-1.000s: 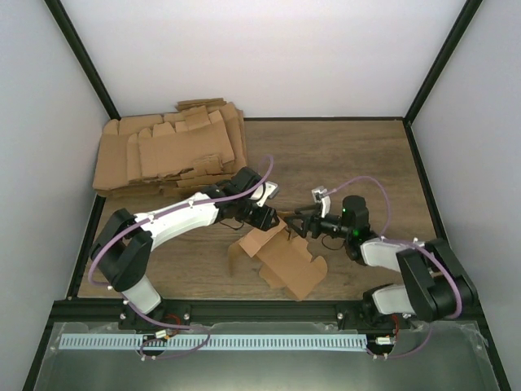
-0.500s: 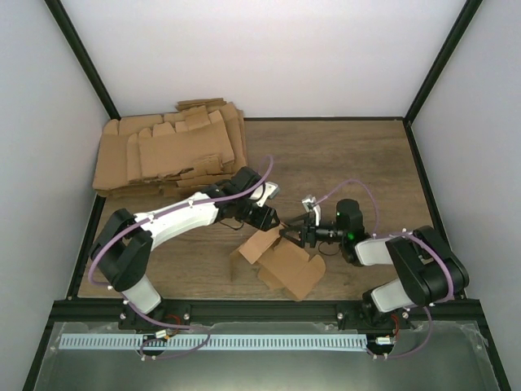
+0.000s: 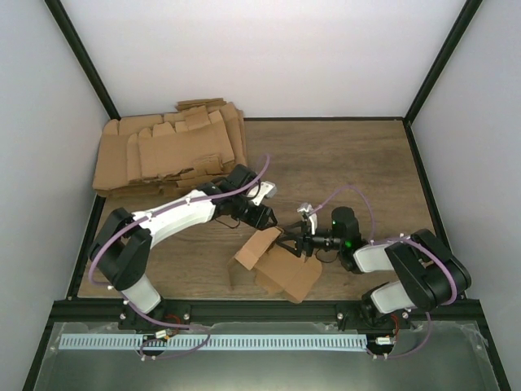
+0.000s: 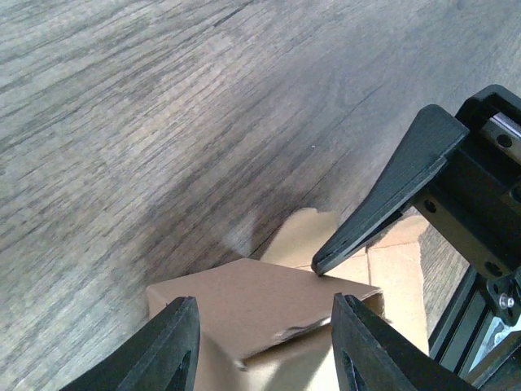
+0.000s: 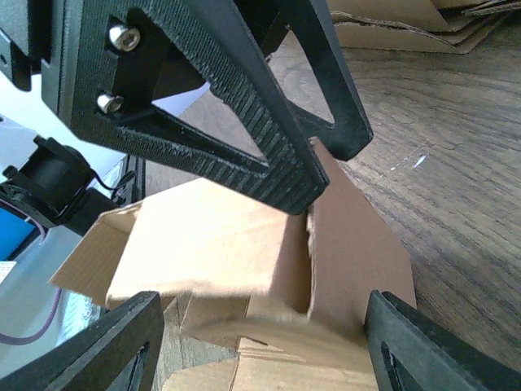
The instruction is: Fold the paper box
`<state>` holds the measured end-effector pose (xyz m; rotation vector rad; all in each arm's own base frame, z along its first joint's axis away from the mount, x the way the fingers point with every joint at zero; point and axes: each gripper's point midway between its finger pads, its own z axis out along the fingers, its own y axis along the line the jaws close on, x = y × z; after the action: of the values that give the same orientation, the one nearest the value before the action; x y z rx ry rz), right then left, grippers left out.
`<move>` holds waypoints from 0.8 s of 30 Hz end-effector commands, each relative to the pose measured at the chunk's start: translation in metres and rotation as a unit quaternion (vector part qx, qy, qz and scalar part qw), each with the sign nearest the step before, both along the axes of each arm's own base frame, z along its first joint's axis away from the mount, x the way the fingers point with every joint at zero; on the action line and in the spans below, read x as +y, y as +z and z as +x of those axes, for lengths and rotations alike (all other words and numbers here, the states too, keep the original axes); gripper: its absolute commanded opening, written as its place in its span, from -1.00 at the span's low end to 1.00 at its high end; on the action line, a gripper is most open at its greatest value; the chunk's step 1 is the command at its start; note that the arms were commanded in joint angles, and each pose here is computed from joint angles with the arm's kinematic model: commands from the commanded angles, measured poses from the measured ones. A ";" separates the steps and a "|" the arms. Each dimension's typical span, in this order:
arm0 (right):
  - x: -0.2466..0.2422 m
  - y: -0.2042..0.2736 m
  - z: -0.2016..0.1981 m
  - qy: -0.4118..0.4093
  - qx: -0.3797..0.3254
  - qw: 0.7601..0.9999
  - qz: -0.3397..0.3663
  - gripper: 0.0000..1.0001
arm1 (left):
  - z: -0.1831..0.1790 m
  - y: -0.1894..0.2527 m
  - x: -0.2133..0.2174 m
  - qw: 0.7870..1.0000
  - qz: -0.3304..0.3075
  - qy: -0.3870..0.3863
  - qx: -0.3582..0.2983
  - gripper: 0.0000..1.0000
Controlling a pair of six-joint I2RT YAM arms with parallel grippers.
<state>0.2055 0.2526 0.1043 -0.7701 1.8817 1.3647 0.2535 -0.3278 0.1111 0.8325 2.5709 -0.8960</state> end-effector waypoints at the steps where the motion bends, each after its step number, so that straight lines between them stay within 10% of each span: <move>1: 0.002 0.006 0.001 0.000 -0.043 0.999 -0.001 0.42 | 0.002 0.003 0.007 1.000 -0.012 -0.009 0.002 -0.06; 24: 0.030 -0.015 0.007 -0.003 -0.108 0.990 -0.090 0.23 | 0.000 0.011 0.015 0.999 -0.038 -0.004 0.019 -0.03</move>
<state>0.2001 0.2790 0.0856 -0.9551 1.8746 1.1494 0.2530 -0.3112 0.1032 0.8108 2.6072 -0.9888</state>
